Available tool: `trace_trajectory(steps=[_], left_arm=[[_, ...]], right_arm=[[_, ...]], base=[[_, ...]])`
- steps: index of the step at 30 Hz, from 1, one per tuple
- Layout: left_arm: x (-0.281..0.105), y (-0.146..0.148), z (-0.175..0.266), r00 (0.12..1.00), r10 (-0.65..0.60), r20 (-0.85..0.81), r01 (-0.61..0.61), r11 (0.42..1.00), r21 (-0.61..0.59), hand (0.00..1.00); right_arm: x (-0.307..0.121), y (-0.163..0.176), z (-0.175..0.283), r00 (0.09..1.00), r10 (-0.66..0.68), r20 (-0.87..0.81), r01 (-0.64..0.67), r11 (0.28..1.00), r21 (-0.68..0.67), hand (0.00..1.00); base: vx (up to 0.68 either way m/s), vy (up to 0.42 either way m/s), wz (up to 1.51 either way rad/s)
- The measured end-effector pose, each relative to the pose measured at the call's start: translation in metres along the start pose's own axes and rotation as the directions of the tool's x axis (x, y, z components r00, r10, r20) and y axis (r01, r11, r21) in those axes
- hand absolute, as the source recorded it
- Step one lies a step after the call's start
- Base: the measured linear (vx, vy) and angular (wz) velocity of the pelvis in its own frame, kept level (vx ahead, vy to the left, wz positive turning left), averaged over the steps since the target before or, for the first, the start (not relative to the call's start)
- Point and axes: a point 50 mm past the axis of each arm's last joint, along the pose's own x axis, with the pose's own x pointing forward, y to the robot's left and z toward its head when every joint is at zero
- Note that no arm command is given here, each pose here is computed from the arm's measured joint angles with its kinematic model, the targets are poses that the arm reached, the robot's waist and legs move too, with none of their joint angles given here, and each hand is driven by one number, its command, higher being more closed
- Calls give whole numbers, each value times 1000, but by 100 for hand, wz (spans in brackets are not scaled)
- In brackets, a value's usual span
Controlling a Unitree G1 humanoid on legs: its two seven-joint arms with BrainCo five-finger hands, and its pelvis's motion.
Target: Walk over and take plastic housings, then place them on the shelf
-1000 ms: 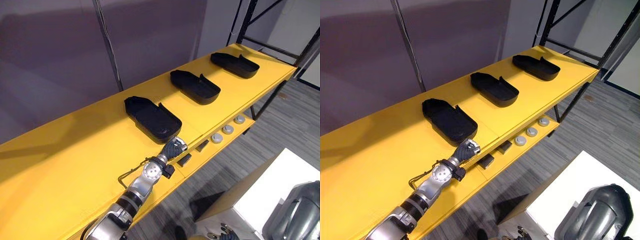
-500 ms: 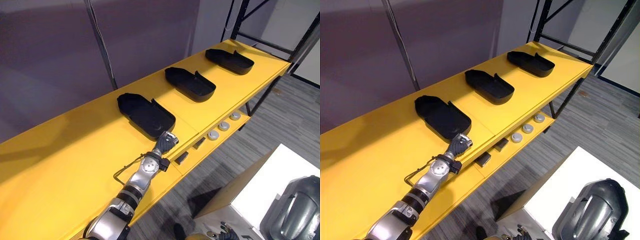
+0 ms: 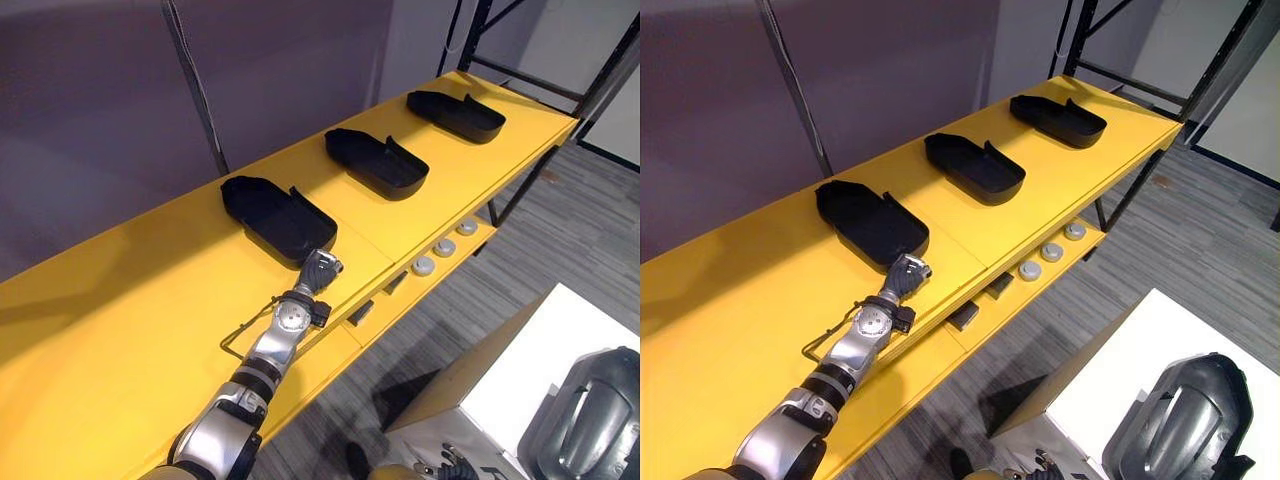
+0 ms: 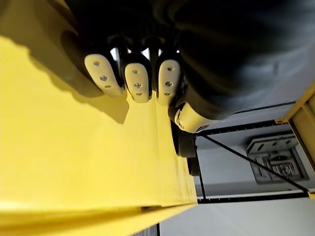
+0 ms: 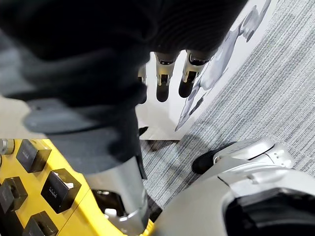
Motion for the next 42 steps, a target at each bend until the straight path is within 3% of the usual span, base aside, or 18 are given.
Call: trace_trajectory(steps=[11, 17, 23, 26, 29, 31, 34, 37, 40, 42], left_arm=[[1, -2, 3, 1000, 0, 9, 0, 1000, -14, 100], [-10, -24, 58, 961, -85, 265, 95, 995, -25, 100], [-45, -28, 139, 769, -103, 631, 200, 976, -85, 100], [-78, -9, 176, 599, -31, 800, 205, 972, -115, 100], [-112, 30, 186, 469, 150, 870, 108, 968, -225, 100], [-123, 50, 178, 446, 249, 860, 29, 956, -292, 100], [-141, 86, 146, 474, 430, 769, -182, 902, -392, 100], [-164, 116, 106, 489, 604, 629, -428, 795, -430, 100], [-200, 141, 62, 440, 781, 444, -671, 614, -415, 100], [-218, 147, 37, 429, 841, 328, -766, 532, -361, 100]], right_arm=[[0, 0, 0, 1000, 0, -1, 0, 1000, 0, 0], [0, -1, 0, 1000, -2, 0, 2, 1000, 0, 0], [0, -2, 0, 1000, -4, -1, 4, 1000, -1, 0], [0, -3, 0, 1000, 4, -1, -4, 1000, -23, 0], [0, -4, 0, 1000, 10, -1, -10, 999, -36, 0], [0, -4, 0, 1000, 12, -4, -12, 999, -41, 0], [0, -5, -3, 1000, 9, -18, -10, 999, -42, 0], [-1, -6, -7, 1000, 5, -28, -6, 999, -42, 0], [-3, -5, -10, 1000, -2, -29, 1, 999, -33, 0], [-5, -5, -8, 1000, -5, -6, 5, 999, -35, 0]], base=[[-2, -1, 4], [-19, -2, 11], [-31, -2, 11], [-15, -4, 16], [-7, 2, 16], [-12, 3, 27], [-28, 6, 33], [-13, -5, 39], [22, -18, 46], [33, 3, 33]])
